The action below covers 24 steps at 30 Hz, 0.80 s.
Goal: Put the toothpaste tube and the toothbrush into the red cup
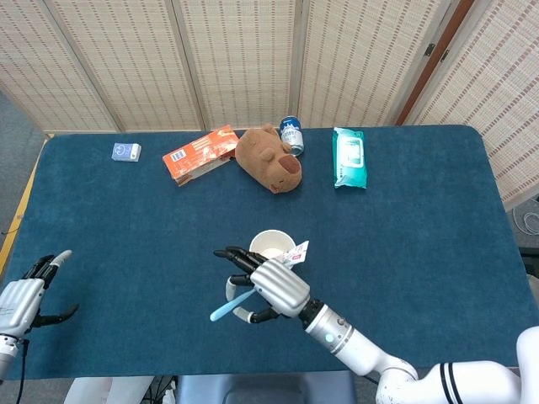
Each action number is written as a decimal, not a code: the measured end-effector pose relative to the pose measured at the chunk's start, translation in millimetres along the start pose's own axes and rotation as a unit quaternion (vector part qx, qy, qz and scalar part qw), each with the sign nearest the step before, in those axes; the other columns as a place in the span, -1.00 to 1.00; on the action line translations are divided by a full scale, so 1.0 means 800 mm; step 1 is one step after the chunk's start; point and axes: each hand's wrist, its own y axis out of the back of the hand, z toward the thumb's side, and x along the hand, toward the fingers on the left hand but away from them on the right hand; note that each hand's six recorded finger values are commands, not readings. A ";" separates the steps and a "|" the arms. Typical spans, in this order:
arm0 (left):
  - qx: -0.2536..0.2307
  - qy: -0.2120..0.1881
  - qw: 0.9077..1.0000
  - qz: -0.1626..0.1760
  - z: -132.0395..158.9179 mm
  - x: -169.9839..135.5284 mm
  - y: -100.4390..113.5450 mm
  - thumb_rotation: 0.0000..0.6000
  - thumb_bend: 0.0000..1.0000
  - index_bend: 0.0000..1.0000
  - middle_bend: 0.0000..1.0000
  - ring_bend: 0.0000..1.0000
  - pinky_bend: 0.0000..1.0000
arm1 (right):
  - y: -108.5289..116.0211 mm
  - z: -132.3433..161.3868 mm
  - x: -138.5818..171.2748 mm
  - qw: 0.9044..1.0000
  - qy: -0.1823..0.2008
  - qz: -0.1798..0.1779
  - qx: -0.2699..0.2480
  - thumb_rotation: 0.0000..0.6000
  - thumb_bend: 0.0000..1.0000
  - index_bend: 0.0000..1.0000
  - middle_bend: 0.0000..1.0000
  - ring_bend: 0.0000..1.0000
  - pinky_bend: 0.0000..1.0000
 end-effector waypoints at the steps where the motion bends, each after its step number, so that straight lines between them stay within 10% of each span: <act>1: -0.001 0.001 1.000 0.000 0.000 0.000 0.000 1.00 -0.56 -0.96 -0.69 -0.82 -0.49 | 0.001 -0.001 -0.004 1.000 0.001 -0.005 -0.005 1.00 -0.44 0.19 -0.81 -1.00 -0.62; 24: -0.003 0.009 1.000 -0.004 -0.006 0.005 -0.001 1.00 -0.56 -0.96 -0.69 -0.82 -0.49 | 0.020 -0.058 -0.039 0.997 -0.022 -0.063 -0.047 1.00 -0.44 0.19 -0.81 -1.00 -0.62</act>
